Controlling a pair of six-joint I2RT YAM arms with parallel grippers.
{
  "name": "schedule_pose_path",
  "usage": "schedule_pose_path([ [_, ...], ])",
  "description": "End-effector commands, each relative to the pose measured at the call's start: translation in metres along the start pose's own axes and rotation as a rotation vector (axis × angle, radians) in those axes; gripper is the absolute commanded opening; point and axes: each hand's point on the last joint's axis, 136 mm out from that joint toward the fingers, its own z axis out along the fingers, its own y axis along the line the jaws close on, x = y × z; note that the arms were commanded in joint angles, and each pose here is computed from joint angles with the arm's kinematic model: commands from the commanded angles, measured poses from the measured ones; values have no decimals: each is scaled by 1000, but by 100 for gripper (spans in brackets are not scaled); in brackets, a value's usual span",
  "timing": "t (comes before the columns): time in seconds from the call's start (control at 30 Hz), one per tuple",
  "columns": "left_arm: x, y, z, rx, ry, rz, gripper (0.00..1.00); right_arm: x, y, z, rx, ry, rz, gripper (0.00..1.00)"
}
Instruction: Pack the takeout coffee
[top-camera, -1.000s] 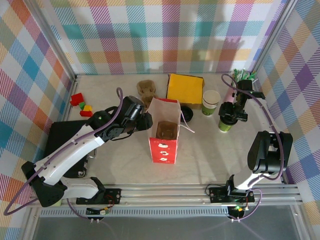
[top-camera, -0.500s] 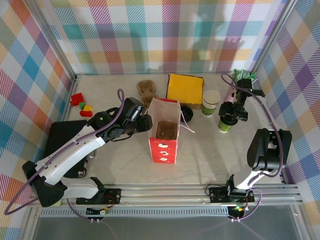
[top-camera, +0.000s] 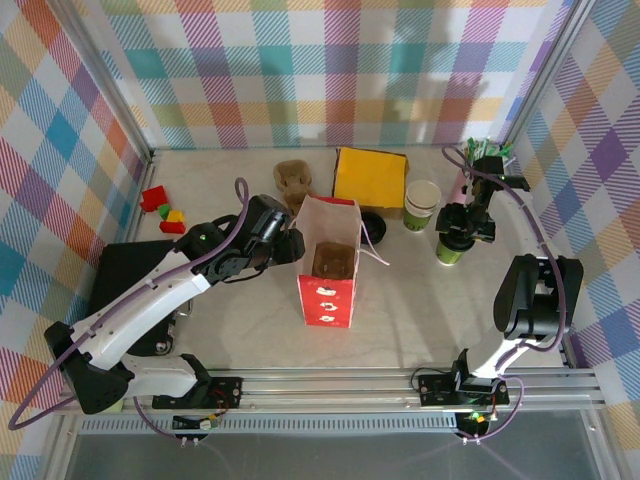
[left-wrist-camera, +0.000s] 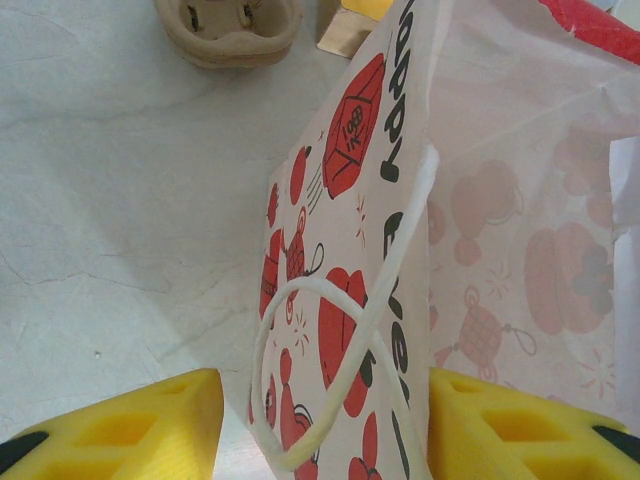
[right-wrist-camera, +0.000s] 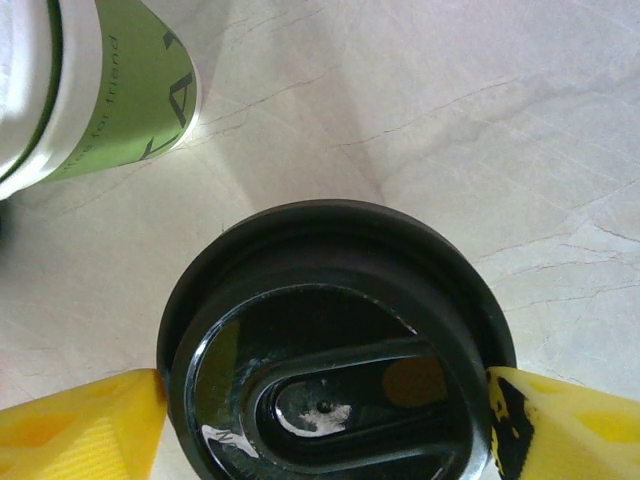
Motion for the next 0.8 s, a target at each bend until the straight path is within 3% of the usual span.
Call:
schedule_pose_path([
  [0.0, 0, 7, 3, -23, 2, -17, 53, 1, 0, 1, -12, 29, -7, 82],
  [0.77, 3, 5, 11, -32, 27, -16, 53, 4, 2, -14, -21, 26, -9, 82],
])
